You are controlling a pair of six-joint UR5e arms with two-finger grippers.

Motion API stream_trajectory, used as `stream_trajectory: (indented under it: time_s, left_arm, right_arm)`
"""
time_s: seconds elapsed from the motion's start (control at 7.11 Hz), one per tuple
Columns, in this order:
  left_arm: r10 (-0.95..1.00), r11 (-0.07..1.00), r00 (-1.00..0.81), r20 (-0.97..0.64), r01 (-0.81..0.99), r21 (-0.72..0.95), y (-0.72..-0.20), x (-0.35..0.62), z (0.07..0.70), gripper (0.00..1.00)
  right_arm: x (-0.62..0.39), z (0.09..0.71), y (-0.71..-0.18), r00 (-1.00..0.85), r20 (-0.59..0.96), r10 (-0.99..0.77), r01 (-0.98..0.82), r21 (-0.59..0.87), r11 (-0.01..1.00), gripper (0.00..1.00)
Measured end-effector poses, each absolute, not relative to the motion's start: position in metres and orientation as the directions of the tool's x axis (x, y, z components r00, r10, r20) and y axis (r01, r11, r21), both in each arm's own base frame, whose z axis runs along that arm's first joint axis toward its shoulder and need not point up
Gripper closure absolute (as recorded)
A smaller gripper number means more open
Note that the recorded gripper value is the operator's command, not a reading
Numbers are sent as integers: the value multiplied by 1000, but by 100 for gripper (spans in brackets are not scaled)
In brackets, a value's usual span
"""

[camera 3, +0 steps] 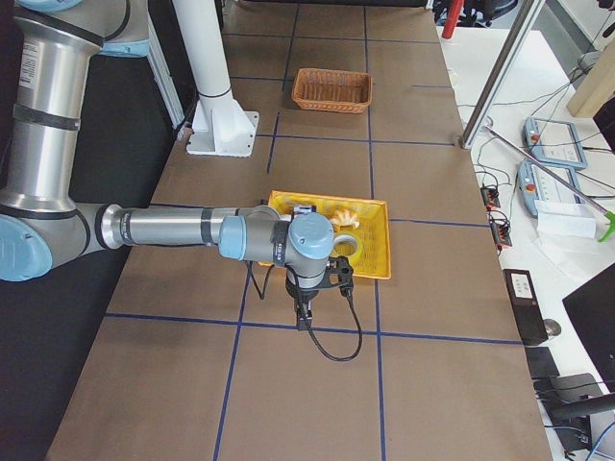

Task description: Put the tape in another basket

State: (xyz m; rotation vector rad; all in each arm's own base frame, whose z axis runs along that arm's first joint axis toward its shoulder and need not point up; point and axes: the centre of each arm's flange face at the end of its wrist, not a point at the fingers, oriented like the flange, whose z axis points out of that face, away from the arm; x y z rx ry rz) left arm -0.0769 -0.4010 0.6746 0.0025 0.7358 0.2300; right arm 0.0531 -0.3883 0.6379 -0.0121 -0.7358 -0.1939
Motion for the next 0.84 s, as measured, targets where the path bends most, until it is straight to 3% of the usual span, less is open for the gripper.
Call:
stream_trajectory:
  time_s: [0.42,0.84]
  left_arm:
    - [219,973,718,-661,-211,93,-403,-76,669,0]
    - [291,957,717,-634,-215,196,-422,-72,638,0]
  right_arm:
    - [52,627,-401,723,663,-194,183,87,979,0]
    - [31,593,-434,705,626,-333,224,249,942,0]
